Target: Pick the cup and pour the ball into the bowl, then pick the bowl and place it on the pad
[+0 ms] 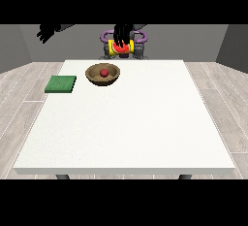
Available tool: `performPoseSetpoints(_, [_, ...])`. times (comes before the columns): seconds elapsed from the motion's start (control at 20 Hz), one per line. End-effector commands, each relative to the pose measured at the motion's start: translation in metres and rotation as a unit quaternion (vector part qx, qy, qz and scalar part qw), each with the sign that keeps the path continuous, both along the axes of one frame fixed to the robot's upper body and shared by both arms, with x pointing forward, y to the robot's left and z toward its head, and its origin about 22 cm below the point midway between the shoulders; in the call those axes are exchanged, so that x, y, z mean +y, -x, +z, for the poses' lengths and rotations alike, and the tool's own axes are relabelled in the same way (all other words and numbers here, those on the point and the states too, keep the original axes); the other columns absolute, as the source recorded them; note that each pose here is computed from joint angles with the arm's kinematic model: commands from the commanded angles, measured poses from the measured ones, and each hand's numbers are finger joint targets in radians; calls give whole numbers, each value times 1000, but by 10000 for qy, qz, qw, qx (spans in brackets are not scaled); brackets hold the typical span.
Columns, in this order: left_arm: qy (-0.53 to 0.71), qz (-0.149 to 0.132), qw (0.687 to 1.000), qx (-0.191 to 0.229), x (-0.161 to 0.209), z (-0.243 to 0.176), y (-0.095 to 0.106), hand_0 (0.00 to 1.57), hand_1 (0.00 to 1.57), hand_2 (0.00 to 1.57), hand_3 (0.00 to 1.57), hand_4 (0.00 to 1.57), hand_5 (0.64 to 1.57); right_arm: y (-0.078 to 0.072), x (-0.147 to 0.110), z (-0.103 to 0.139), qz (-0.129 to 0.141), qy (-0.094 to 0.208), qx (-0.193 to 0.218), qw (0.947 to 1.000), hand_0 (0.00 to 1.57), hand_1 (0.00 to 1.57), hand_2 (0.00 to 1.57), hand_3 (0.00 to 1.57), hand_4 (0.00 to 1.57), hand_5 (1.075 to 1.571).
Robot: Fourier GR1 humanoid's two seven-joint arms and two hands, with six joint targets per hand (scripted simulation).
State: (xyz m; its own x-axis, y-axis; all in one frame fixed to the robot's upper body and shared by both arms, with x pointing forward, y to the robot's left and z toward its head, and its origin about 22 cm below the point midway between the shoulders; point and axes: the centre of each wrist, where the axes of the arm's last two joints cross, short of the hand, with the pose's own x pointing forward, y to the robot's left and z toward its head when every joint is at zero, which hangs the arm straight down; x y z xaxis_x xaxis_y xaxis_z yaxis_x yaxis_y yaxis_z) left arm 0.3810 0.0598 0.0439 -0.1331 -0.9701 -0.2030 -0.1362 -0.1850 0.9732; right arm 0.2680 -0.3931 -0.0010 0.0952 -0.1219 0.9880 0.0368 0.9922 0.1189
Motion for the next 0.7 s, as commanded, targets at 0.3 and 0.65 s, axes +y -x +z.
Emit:
performPoseSetpoints(0.3, [5022, 539, 8630, -119, 90, 77, -27, 0, 0, 0, 0, 1161, 1561, 5, 14, -13, -421, 53, 291, 9987, 0, 0, 0, 0, 786, 1556])
performPoseSetpoints(0.65, [6879, -229, 7249, 295, 183, 122, -32, 0, 0, 0, 0, 1054, 1566, 11, 48, -42, -759, -83, 433, 9961, 0, 0, 0, 0, 747, 1563])
